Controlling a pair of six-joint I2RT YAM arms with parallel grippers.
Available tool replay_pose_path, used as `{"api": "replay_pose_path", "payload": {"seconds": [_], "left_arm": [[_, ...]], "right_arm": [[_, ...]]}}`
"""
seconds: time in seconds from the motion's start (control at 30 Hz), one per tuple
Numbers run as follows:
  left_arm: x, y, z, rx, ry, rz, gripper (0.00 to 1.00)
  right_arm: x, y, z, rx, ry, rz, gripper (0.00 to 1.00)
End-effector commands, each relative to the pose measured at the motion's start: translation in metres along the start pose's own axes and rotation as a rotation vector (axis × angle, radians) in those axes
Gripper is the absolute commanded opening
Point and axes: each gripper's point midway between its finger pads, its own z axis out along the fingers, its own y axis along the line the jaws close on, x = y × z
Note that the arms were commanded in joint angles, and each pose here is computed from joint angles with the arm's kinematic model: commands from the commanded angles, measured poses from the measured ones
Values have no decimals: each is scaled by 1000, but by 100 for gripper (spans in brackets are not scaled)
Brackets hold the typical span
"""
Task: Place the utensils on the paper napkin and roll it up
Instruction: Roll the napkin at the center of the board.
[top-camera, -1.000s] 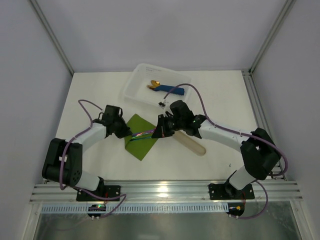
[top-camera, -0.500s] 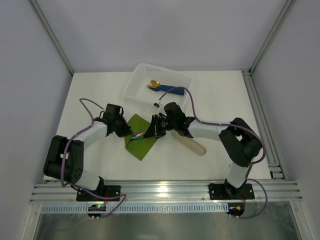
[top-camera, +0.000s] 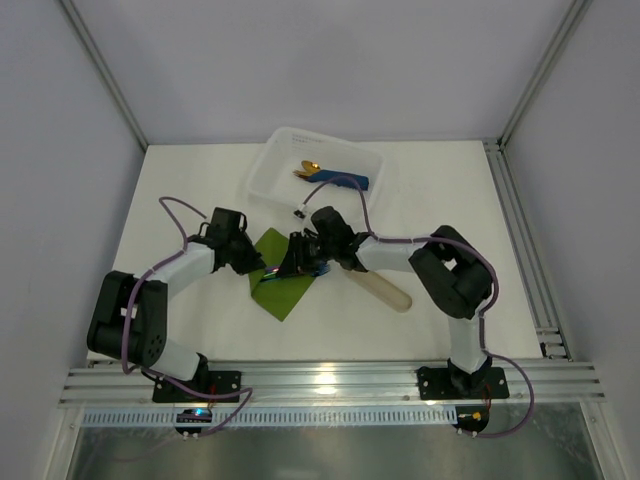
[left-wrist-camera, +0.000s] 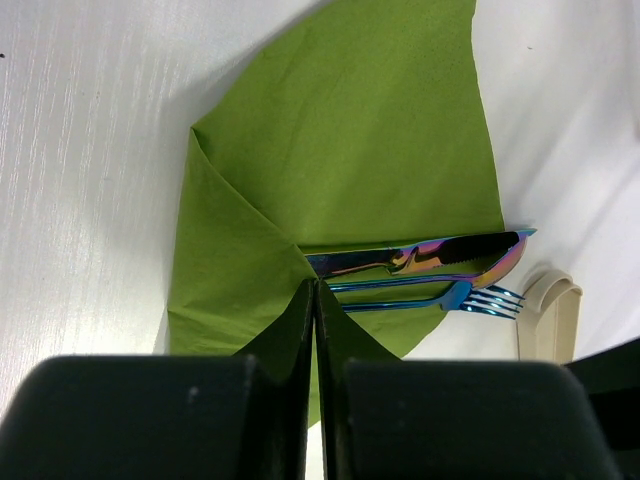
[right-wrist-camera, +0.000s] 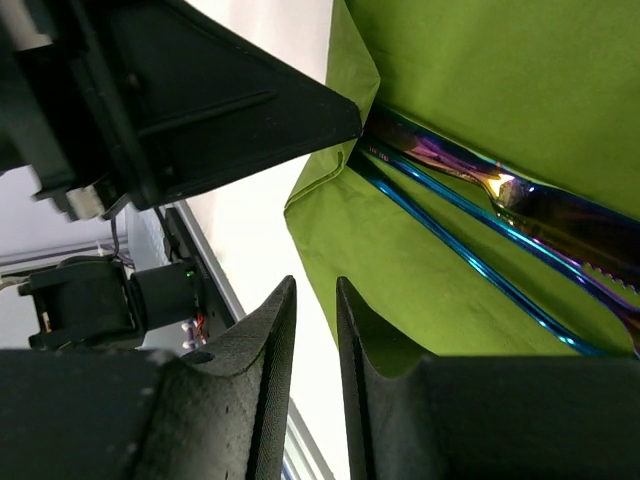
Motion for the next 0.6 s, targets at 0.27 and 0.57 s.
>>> {"api": "replay_pose_path", "payload": {"seconds": [0.27, 0.57], "left_arm": [[-2, -9, -8, 40, -15, 27, 0], [0, -10, -13, 46, -11, 35, 0]], "right_arm": [[-18, 18, 33, -36, -60, -74, 29], [-19, 13, 50, -28, -71, -57, 35]]}}
